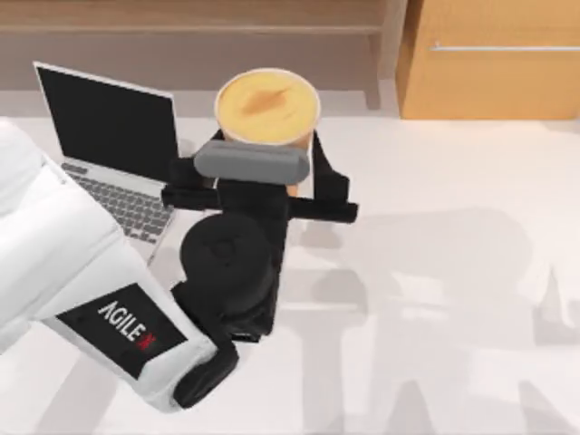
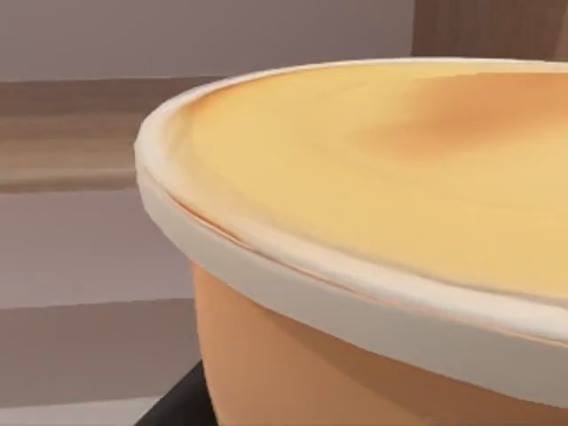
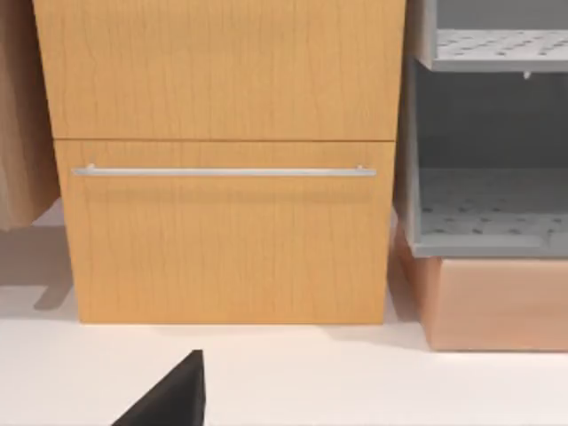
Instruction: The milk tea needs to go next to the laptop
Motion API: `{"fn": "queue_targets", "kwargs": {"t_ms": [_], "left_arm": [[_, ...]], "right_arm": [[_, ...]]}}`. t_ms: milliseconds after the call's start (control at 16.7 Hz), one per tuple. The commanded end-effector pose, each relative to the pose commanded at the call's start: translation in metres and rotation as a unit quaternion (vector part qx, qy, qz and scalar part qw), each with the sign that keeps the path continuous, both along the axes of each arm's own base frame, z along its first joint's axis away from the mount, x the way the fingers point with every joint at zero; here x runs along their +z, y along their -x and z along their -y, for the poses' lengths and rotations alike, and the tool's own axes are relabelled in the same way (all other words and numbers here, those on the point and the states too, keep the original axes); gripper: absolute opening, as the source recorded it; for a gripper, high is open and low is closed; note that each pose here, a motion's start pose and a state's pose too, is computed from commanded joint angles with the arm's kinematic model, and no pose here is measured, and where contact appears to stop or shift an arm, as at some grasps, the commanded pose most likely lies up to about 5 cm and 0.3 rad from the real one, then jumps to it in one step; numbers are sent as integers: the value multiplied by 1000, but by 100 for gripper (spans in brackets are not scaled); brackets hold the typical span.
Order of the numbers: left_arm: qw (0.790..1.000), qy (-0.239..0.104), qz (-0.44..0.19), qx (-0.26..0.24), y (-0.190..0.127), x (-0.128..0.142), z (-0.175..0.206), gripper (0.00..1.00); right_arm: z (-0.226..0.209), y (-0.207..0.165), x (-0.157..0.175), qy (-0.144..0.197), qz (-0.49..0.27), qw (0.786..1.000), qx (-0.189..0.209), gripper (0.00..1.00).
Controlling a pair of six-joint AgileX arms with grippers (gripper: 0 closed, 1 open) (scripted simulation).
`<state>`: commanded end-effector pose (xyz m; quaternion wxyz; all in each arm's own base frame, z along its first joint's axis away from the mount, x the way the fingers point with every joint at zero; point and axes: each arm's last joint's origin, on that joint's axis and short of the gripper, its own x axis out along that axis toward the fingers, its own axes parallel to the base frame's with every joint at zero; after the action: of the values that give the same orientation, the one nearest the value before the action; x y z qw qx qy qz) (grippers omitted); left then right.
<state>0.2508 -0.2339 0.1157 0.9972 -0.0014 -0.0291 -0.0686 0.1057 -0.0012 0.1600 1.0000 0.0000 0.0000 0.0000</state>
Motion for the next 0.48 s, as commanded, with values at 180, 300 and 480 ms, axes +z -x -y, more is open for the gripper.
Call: {"fn": "queue_targets", "kwargs": {"t_ms": [180,300,480], "left_arm": [[1000,11,-6,26,-9,-13,-12,0],[999,13,-13,42,-13,-23,-19,0],[998,3,-29,54,-14,-38,-26,0]], "right_arm": [[0,0,0,0,0,1000,0,100],[0,0,0,0,0,1000,0,100],[0,0,0,0,0,1000,0,100]]}}
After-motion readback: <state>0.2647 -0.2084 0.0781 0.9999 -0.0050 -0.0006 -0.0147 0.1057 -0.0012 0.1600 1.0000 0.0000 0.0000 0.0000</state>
